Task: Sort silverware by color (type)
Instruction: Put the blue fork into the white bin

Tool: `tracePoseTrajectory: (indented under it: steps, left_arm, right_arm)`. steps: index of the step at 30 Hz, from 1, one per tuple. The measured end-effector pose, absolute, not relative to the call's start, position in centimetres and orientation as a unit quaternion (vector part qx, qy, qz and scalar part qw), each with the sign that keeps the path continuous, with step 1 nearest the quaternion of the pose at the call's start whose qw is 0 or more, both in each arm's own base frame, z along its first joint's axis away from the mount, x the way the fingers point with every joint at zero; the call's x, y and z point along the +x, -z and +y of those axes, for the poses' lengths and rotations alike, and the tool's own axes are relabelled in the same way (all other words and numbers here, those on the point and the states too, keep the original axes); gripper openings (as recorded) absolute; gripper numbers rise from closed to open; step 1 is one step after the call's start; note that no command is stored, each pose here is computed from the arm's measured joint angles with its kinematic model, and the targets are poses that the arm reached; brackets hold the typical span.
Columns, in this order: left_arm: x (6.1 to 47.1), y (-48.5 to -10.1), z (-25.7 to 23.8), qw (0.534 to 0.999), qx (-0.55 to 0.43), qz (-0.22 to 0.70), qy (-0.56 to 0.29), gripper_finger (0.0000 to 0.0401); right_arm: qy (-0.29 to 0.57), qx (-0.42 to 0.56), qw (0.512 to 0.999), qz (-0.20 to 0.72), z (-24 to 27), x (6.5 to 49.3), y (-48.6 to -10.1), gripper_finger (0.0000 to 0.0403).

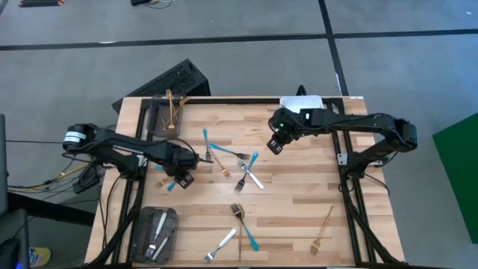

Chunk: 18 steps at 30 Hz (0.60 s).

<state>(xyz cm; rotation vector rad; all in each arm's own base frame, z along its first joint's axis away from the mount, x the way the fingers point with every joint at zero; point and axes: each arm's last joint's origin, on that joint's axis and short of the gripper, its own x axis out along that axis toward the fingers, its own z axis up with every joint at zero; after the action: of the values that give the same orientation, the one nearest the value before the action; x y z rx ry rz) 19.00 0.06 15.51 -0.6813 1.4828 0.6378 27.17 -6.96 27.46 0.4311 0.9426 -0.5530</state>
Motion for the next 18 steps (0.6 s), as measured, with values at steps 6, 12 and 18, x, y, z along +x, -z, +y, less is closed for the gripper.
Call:
tracePoseTrajectory:
  steps: [6,12,18]
  left_arm:
    - [19.7,-14.0,0.1,0.623,-0.287,0.670,-0.284,0.0140]
    - [20.0,-13.7,0.0,0.618,-0.295,0.677,-0.270,0.0094]
    - [19.9,-14.1,-0.1,0.628,-0.298,0.673,-0.253,0.0011]
  right_arm:
    - [0.256,0.203,0.834,0.445,-6.4,27.3,-27.5,0.0140]
    - [0.248,0.200,0.836,0.446,-5.8,27.4,-27.5,0.0140]
    - [0.244,0.200,0.838,0.446,-5.4,27.5,-27.5,0.0140]
